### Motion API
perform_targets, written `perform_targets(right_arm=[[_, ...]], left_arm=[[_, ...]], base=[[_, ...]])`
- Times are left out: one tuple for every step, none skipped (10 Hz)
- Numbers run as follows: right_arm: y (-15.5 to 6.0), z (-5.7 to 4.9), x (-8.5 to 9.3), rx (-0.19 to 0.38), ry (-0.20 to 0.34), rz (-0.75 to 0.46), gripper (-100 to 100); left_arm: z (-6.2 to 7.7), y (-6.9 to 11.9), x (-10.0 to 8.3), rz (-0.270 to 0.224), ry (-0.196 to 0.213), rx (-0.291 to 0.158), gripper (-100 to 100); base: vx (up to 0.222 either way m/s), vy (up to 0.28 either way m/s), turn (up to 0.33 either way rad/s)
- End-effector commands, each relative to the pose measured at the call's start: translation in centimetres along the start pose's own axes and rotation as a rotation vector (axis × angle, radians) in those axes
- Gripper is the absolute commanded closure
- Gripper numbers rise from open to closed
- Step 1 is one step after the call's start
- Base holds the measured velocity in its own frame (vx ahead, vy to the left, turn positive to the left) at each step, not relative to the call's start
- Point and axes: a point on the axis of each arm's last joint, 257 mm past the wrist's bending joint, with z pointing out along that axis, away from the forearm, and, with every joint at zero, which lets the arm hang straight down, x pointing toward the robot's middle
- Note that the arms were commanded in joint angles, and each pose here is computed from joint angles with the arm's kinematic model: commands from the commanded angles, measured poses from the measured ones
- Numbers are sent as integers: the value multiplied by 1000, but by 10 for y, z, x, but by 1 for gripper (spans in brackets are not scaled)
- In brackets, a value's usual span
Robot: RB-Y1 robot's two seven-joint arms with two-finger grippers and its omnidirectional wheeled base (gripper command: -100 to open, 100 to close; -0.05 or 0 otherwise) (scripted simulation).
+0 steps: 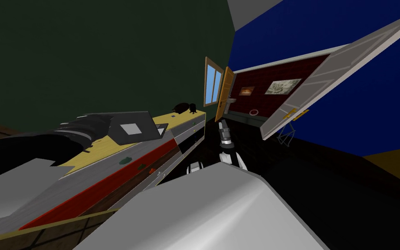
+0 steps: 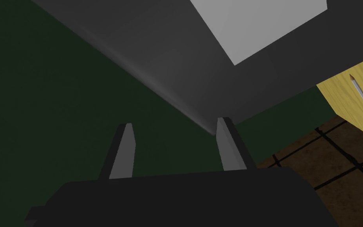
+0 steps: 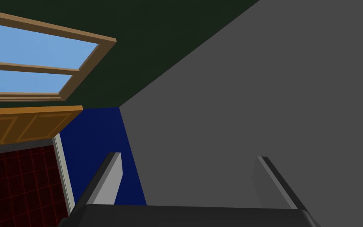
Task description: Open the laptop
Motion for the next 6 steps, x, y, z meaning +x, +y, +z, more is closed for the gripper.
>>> perform_targets(right_arm=[[0, 0, 0, 0, 0, 0, 0], [0, 0, 0, 0, 0, 0, 0], [0, 0, 0, 0, 0, 0, 0], [0, 0, 0, 0, 0, 0, 0], [0, 0, 0, 0, 0, 0, 0], [0, 0, 0, 0, 0, 0, 0]], left_arm=[[-1, 1, -2, 0, 14, -33, 100], [-2, -1, -10, 10, 4, -56, 100], [-2, 1, -4, 2, 28, -66, 100], [-3, -2, -13, 13, 13, -88, 100], [-4, 1, -5, 5, 41, -100, 100], [-6, -2, -15, 17, 24, -119, 100]], base=[[32, 25, -59], [46, 30, -79], [38, 26, -57], [37, 21, -96], [32, 24, -38], [36, 33, -76]])
